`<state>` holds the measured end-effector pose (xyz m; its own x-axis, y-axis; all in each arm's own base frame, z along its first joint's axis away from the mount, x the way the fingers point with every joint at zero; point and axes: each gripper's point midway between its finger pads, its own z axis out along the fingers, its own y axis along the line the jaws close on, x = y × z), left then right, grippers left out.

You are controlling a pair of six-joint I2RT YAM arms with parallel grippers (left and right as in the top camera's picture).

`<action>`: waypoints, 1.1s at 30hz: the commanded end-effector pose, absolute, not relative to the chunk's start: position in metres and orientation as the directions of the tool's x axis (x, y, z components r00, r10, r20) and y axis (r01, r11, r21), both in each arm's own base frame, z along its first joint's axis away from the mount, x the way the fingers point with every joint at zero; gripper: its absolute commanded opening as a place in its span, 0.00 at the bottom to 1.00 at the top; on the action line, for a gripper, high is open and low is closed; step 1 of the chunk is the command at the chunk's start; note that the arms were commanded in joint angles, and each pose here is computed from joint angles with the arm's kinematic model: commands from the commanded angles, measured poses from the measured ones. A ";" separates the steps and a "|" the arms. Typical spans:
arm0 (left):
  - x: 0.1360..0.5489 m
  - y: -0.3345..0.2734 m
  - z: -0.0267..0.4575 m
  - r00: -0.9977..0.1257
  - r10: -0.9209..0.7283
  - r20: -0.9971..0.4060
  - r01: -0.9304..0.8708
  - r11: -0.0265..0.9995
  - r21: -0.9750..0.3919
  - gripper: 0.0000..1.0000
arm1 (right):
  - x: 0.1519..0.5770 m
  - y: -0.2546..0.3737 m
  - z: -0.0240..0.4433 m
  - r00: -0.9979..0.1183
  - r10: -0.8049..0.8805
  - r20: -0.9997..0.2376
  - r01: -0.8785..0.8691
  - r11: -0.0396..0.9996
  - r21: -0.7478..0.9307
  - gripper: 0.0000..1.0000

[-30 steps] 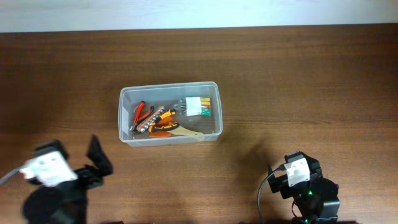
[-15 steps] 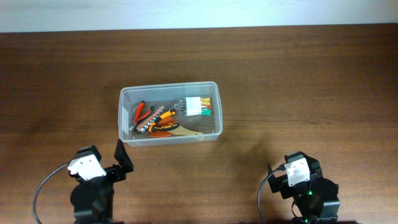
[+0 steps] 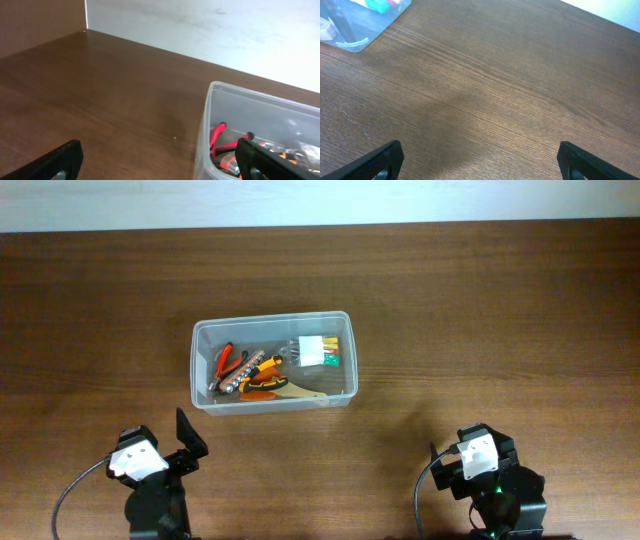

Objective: Pack container

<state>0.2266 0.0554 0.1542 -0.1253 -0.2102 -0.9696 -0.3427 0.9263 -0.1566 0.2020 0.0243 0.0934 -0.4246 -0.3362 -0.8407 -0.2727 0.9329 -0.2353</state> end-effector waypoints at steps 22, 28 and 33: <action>0.227 0.054 0.148 -0.133 -0.193 -0.972 -0.349 0.927 -0.137 0.99 | 0.202 0.024 0.093 -0.418 -0.338 -0.843 -0.271 0.932 -0.240 0.99; 0.227 0.054 0.148 -0.133 -0.193 -0.972 -0.349 0.927 -0.137 0.99 | 0.202 0.024 0.093 -0.418 -0.338 -0.843 -0.271 0.932 -0.240 0.99; 0.227 0.054 0.148 -0.133 -0.193 -0.972 -0.349 0.927 -0.137 0.99 | 0.202 0.024 0.093 -0.417 -0.338 -0.843 -0.271 0.932 -0.240 0.99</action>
